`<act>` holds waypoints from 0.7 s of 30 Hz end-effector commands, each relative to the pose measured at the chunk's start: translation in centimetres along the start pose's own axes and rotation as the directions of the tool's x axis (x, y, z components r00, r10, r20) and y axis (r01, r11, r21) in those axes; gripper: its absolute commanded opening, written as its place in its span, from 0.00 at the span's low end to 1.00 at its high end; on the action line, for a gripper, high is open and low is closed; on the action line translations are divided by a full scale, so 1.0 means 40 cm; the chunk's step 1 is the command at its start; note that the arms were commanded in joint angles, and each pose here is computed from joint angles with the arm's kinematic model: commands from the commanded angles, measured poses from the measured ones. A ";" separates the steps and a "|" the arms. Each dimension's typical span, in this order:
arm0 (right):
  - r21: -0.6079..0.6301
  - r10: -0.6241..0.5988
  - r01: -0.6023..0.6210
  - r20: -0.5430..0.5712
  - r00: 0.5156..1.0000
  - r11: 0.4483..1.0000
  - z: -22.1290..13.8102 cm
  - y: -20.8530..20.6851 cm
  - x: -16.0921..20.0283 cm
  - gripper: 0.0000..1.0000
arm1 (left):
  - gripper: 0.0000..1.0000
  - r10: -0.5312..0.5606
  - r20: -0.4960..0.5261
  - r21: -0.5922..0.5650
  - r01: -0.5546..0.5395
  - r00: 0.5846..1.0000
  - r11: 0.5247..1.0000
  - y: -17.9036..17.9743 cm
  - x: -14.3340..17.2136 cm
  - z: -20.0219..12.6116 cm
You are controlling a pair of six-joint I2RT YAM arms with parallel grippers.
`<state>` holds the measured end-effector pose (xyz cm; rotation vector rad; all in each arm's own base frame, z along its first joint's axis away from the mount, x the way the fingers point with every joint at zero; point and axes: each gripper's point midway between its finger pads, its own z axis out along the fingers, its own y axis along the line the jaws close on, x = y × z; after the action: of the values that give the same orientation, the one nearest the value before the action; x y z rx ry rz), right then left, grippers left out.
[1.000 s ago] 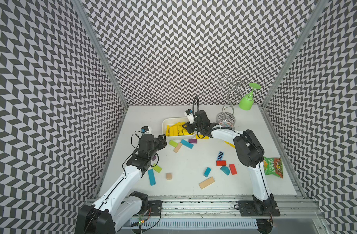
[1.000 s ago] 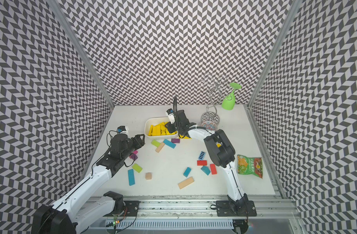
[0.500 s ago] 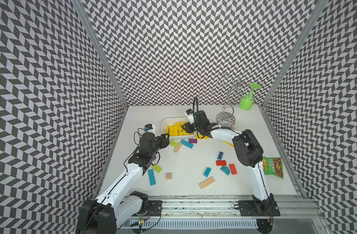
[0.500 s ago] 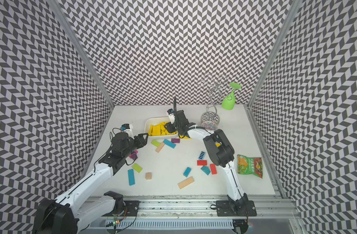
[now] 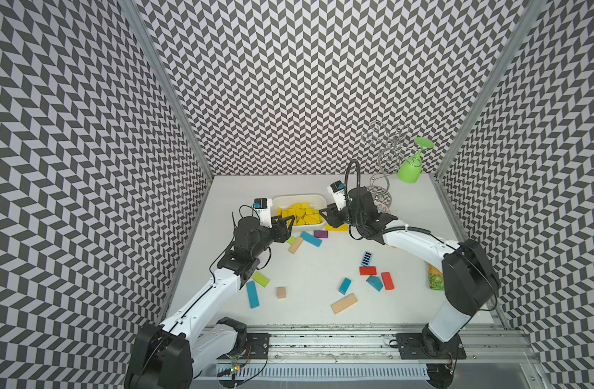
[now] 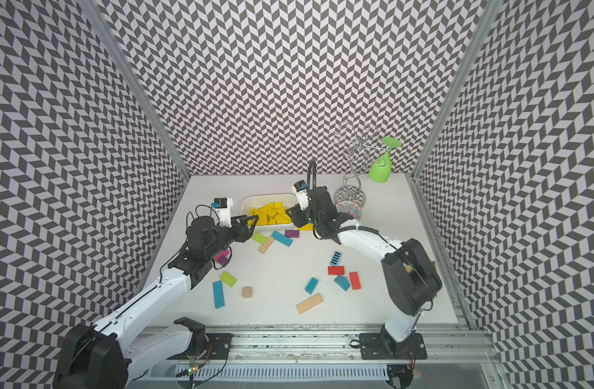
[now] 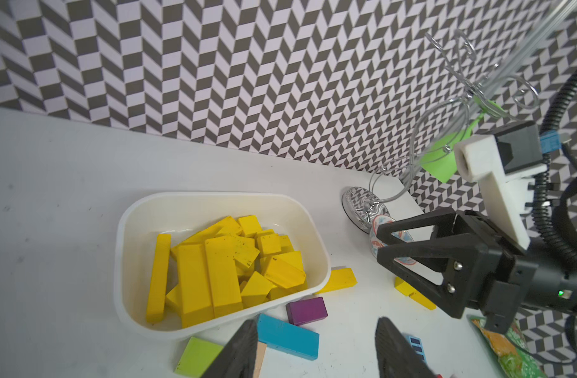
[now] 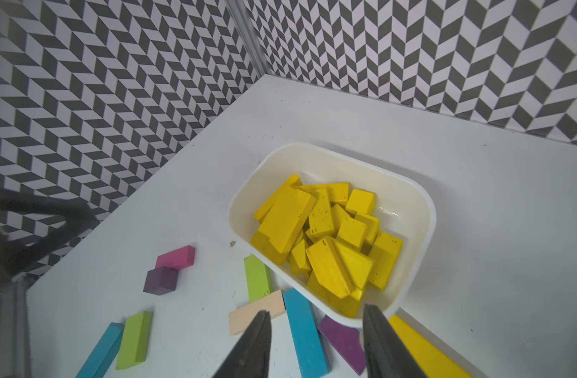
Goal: Pick out the yellow building blocks
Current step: Pick up the building block from the center of the board.
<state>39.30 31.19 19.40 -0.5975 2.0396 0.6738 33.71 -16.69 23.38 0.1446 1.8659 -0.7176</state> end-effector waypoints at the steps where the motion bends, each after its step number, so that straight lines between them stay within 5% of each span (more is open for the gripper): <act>1: 0.076 -0.008 0.008 -0.001 1.000 0.997 -0.068 -0.022 0.025 0.47 | 0.59 0.167 0.053 0.088 -0.171 0.985 0.981 -0.075 -0.036 0.012; 6: 0.216 0.077 -0.076 0.005 0.997 0.973 -0.175 -0.086 0.084 0.47 | 0.59 0.371 0.040 0.173 -0.373 0.928 0.912 -0.166 -0.007 0.049; 12: 0.330 0.174 -0.172 0.021 0.984 0.928 -0.266 -0.167 0.141 0.47 | 0.59 0.598 0.025 0.273 -0.581 0.801 0.767 -0.274 0.075 0.100; 16: 0.390 0.225 -0.224 0.045 0.973 0.893 -0.317 -0.210 0.148 0.47 | 0.59 0.723 -0.009 0.335 -0.679 0.691 0.654 -0.323 0.137 0.157; 21: 0.436 0.225 -0.256 0.122 0.967 0.863 -0.383 -0.226 0.130 0.47 | 0.57 0.874 -0.067 0.449 -0.768 0.482 0.457 -0.333 0.225 0.243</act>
<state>33.64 15.04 18.51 -0.1260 2.1783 0.3555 31.98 -34.42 21.06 1.1921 1.6280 -0.4380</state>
